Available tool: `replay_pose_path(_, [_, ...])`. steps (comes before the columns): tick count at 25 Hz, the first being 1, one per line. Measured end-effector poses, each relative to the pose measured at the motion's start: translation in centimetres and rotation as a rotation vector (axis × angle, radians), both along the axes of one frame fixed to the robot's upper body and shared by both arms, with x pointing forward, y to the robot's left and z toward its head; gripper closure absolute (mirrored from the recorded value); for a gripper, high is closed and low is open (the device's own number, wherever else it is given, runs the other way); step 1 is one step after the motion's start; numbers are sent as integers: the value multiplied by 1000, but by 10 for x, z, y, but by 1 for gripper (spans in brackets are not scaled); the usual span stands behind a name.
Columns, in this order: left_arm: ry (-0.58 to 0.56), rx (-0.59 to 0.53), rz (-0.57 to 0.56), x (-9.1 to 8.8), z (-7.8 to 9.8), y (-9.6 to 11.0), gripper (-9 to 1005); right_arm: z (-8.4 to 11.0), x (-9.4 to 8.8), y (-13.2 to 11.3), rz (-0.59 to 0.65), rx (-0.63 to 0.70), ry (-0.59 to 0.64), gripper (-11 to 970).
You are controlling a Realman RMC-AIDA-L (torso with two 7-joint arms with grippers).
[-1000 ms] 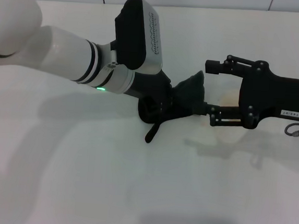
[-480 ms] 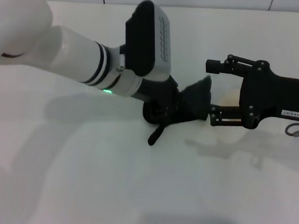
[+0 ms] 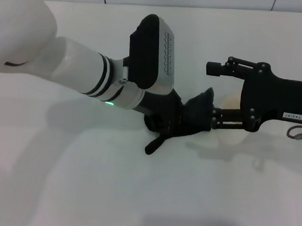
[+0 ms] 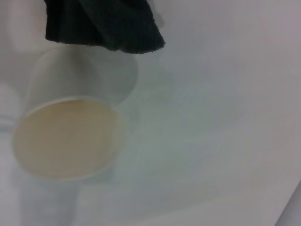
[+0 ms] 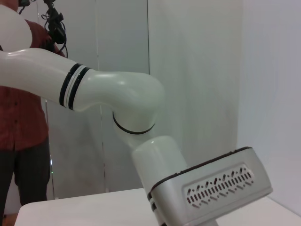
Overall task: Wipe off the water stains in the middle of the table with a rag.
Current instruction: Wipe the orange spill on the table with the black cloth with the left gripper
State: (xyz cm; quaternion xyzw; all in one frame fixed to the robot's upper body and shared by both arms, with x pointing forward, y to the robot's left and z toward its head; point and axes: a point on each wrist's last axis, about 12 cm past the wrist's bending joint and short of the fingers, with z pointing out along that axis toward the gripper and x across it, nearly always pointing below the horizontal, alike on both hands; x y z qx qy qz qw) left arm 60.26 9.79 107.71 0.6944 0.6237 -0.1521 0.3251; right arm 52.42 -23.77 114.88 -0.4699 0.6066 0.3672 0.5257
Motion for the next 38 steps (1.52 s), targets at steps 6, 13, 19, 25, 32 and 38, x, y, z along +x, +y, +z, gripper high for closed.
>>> replay_pose_path(6, [32, -1, -31, -5, 0, -1, 916, 0, 0, 0, 0, 0, 1, 104])
replay_pose_path(13, [16, -7, 2, -1, 0, 4, 916, 0, 0, 0, -1, -1, 1, 104])
replay_pose_path(19, [-29, -33, 87, 12, 4, 15, 917, -1, 0, 0, -3, -1, 1, 103])
replay_pose_path(25, [-57, -47, 127, 17, 5, 22, 917, 0, 0, 0, -4, -1, 0, 104])
replay_pose_path(32, [-65, -29, 74, 13, 4, 14, 918, 0, 0, 0, -3, -1, 0, 104])
replay_pose_path(38, [-63, -14, 41, 8, 1, 8, 918, -1, 0, 0, 0, -1, 2, 104])
